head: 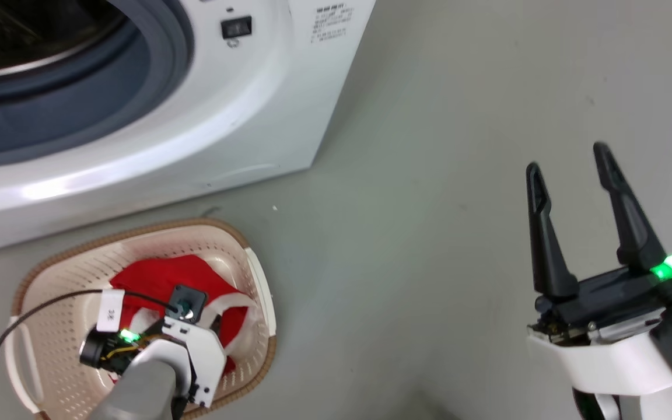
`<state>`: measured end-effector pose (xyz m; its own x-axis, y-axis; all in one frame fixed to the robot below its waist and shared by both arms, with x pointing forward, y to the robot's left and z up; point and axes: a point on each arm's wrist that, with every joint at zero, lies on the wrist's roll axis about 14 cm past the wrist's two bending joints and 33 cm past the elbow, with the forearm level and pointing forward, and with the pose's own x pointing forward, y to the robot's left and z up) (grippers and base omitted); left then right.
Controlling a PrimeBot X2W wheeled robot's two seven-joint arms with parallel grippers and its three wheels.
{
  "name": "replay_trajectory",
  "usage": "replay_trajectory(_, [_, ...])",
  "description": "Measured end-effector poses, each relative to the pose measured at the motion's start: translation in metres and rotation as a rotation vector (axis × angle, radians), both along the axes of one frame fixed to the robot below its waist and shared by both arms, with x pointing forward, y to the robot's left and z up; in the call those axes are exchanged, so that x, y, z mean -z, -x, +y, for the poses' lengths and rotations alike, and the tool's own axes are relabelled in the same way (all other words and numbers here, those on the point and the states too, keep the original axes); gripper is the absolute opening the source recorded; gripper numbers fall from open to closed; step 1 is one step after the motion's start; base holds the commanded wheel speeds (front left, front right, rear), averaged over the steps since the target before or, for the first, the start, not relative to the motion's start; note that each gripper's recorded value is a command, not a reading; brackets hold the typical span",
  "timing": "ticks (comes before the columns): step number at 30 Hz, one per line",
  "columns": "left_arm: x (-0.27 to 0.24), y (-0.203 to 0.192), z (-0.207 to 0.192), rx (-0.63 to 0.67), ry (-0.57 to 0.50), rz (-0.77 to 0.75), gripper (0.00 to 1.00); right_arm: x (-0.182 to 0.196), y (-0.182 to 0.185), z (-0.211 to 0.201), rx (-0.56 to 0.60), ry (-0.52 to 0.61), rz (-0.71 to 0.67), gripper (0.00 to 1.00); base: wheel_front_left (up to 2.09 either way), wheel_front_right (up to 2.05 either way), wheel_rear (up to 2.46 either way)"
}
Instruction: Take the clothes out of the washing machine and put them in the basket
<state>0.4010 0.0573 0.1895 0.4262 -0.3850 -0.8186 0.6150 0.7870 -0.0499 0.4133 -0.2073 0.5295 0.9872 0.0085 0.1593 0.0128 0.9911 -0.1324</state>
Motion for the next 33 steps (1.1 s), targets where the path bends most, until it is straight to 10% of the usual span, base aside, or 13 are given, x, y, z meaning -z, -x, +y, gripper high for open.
replay_trajectory(33, [-0.282,-0.020,0.048,-0.401,0.280,-0.893,1.00,-0.047,0.084,0.029,-0.068,-0.018,-0.124,1.00,0.00,0.00,0.00])
